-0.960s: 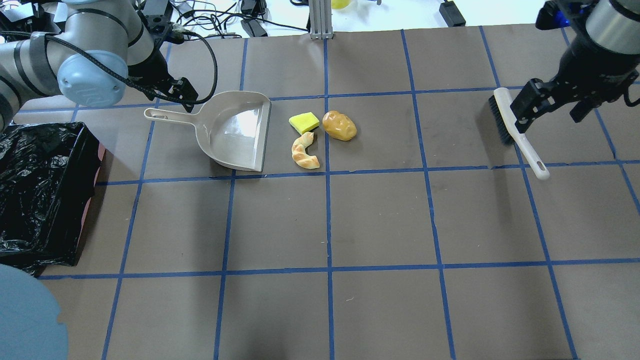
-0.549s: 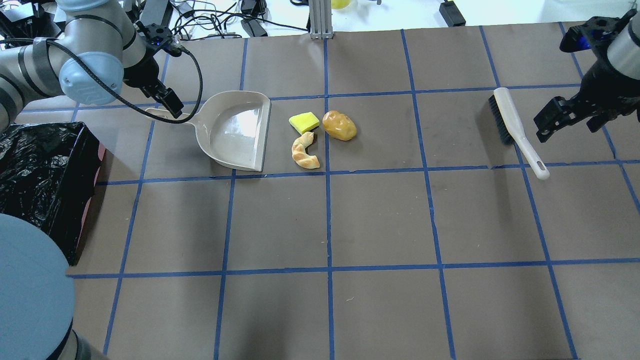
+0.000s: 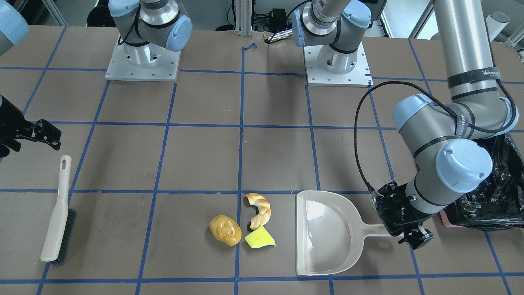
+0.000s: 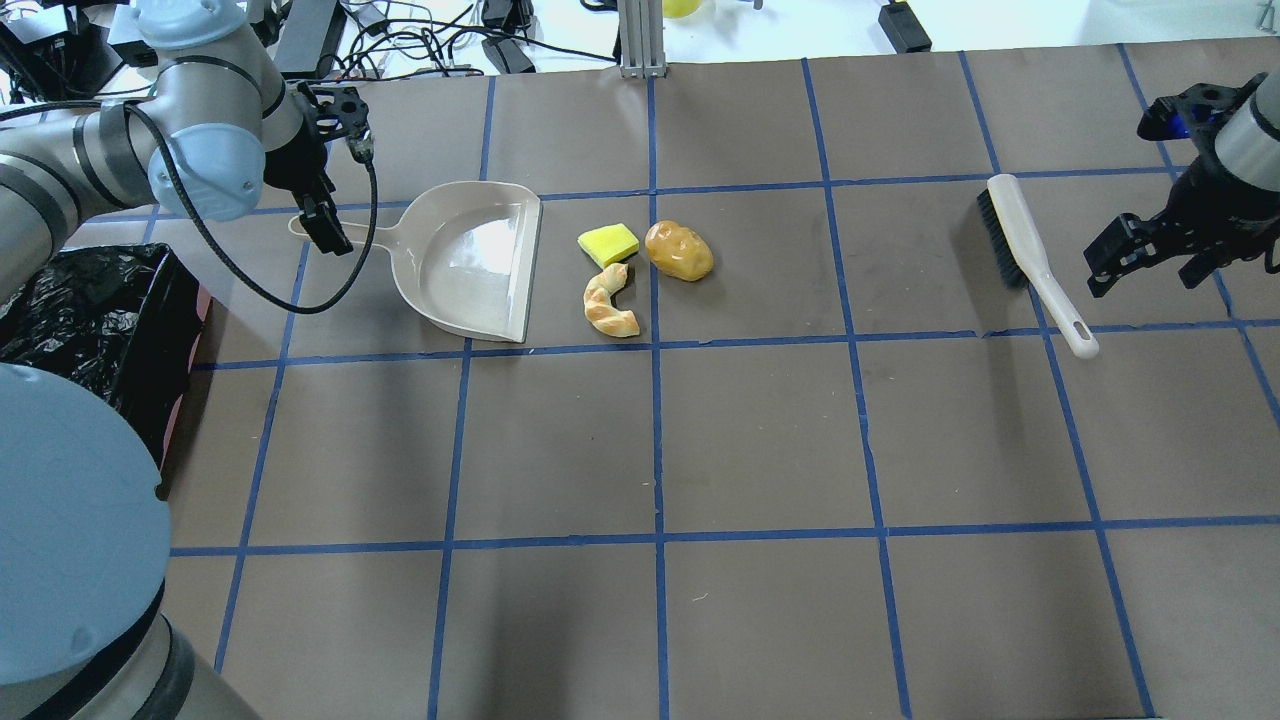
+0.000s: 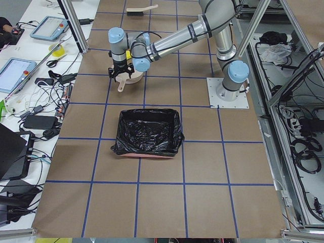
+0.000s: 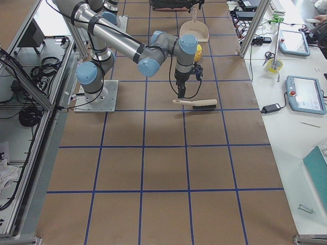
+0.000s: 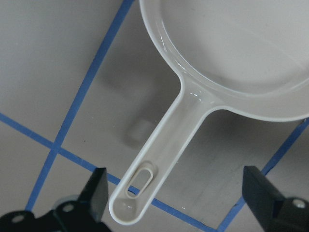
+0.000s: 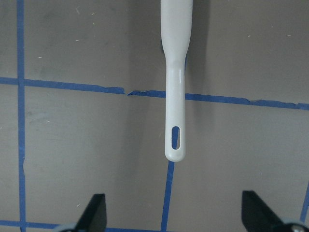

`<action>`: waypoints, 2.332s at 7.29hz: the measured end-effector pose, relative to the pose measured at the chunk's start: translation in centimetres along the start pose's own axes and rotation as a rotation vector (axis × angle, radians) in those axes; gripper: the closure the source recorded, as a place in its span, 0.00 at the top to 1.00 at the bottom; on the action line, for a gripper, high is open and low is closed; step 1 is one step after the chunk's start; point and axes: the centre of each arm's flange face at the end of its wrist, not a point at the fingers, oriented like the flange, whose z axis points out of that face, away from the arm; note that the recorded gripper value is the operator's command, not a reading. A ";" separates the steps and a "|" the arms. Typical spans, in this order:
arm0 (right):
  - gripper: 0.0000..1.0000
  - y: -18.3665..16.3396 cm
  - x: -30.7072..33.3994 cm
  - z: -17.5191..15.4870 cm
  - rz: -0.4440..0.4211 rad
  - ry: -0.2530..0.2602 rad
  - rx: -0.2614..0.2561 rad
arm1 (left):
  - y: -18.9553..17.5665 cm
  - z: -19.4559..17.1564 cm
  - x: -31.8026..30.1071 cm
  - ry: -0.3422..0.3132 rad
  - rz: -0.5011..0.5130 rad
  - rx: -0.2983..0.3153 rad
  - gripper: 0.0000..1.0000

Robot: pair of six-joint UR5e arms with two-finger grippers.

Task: Sweep and dump trash into bin
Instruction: 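Lower the left gripper to the dustpan handle while the right descends to the brush, then close the left gripper on the dustpan handle while the right gripper grasps the brush handle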

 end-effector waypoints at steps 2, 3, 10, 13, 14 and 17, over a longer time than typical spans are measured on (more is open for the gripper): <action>1.00 -1.5 0.9 3.1 0.019 -0.006 -0.013 | 0.6 1.8 0.4 0.019 0.128 0.009 0.95; 1.00 -2.0 1.0 4.2 0.022 -0.010 -0.022 | 0.7 2.2 0.6 0.017 0.153 0.014 0.93; 1.00 -3.9 0.0 9.2 -0.078 -0.015 -0.080 | 0.8 2.7 -0.1 -0.026 0.229 0.011 0.63; 0.85 -4.6 -1.7 9.5 -0.104 -0.011 -0.082 | 0.8 2.8 -0.2 -0.024 0.237 0.011 0.39; 0.82 -4.6 -1.7 9.5 -0.105 -0.010 -0.082 | 0.8 2.9 -0.2 -0.025 0.238 0.012 0.21; 0.68 -4.5 -1.5 9.7 -0.098 -0.011 -0.087 | 0.9 2.9 -0.2 -0.025 0.242 0.011 0.00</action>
